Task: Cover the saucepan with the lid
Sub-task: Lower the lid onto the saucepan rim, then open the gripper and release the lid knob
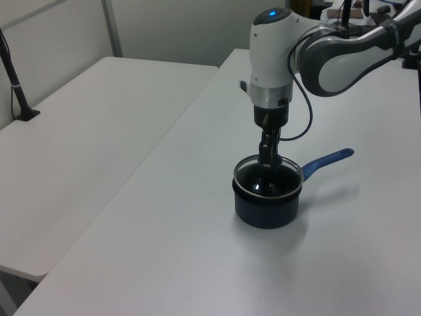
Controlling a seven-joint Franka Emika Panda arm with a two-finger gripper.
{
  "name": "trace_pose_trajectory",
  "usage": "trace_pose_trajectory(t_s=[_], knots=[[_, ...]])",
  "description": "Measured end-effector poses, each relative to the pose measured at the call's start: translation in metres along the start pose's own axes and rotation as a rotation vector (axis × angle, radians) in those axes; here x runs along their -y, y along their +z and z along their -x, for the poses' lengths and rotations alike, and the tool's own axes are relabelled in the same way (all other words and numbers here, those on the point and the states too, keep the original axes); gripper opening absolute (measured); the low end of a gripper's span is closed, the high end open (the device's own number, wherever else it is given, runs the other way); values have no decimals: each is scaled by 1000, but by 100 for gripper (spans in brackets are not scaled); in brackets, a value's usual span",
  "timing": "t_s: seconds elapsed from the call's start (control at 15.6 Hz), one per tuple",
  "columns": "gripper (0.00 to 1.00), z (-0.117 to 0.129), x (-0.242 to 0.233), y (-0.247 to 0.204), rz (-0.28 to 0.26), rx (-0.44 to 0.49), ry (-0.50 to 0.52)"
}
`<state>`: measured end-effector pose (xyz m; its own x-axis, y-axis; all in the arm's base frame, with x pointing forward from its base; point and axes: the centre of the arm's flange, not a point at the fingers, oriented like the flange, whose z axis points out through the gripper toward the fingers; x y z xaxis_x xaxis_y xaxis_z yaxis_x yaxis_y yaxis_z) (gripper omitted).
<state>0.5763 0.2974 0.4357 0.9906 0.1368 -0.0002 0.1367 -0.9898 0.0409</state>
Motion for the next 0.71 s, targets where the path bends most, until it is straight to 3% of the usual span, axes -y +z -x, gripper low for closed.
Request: trace_pose_trajectory(t_s=[0.26,0.39,0.51,0.71], knots=[[65,0,2,5,1,7,2],[78,-1,2,4,0,5,4],[99,-1,2,0,-2,-1,7],[100,-2,-5,-15,-9,-26,17]])
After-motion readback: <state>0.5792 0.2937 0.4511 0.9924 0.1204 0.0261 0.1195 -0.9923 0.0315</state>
